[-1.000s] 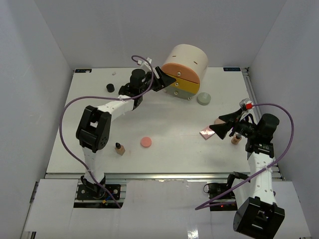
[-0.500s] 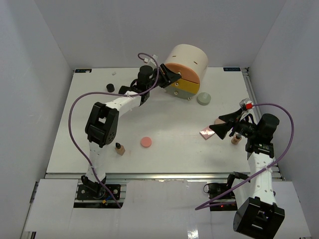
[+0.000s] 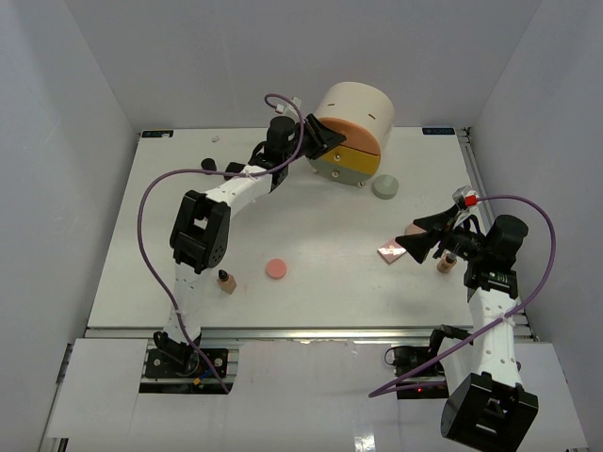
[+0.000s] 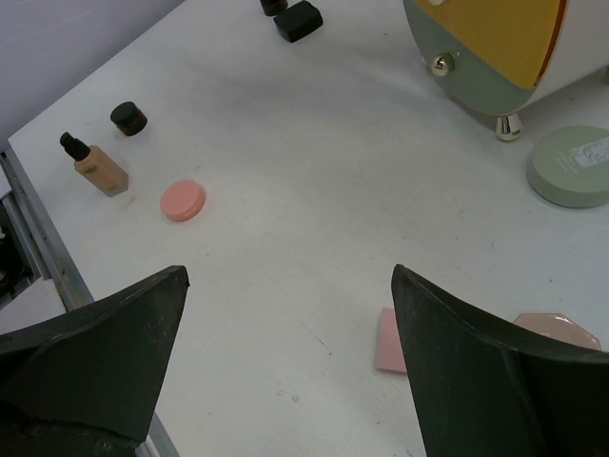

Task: Organize the makeup

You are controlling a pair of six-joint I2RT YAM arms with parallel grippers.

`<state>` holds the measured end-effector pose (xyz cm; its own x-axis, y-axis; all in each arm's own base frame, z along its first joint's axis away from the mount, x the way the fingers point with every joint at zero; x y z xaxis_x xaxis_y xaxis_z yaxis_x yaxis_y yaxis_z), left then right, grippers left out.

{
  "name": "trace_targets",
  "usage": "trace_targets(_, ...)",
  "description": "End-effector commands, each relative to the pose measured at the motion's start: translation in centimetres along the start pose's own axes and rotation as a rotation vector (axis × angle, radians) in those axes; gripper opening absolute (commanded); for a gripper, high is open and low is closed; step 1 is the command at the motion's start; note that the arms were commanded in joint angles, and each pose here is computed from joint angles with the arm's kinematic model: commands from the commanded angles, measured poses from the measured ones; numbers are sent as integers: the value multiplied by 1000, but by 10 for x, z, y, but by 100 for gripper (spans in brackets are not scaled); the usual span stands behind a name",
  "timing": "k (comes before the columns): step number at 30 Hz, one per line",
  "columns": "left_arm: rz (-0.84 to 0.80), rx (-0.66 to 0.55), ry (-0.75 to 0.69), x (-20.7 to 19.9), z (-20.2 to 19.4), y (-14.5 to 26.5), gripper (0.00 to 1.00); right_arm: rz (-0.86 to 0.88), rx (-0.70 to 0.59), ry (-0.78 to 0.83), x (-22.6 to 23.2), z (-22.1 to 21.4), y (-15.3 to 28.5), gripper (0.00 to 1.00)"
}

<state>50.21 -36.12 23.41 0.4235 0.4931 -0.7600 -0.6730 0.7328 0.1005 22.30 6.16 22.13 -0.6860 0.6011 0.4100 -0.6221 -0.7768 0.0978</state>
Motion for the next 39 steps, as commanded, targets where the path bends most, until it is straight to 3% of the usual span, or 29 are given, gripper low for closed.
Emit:
trace_targets(1,40,-26,-1,-6,13,-2,49,20,-19,59,5,13,-1,94)
trace_targets(7,40,-40,1,-9,20,-5,47,16,-21,57,4,13,-1,94)
trace_targets(15,20,-7,13,-13,15,-4,22,12,-22,57,3,13,-1,93)
trace_targets(22,-40,35,-39,-33,10,26,10,11,-24,61,4,13,-1,93)
trace_targets(30,-77,57,-64,-49,-8,80,8,24,-28,59,6,12,-1,93)
trace_targets(36,-94,76,-56,-52,-15,91,12,52,-28,65,10,11,-1,93)
trace_targets(39,-95,79,-51,-52,-16,91,25,66,-28,73,12,10,0,93)
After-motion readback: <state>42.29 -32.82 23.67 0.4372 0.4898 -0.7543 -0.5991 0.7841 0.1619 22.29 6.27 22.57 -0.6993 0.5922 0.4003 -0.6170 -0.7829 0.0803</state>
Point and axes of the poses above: each gripper's point midway between its finger pads, its own y axis back along the fingers, its own x axis along the line the jaws close on, z = x × y, the point moved 4 cm from there along y, back along the fingers, and after that the axes turned 9 degrees about -y, right-handed, at the moved point
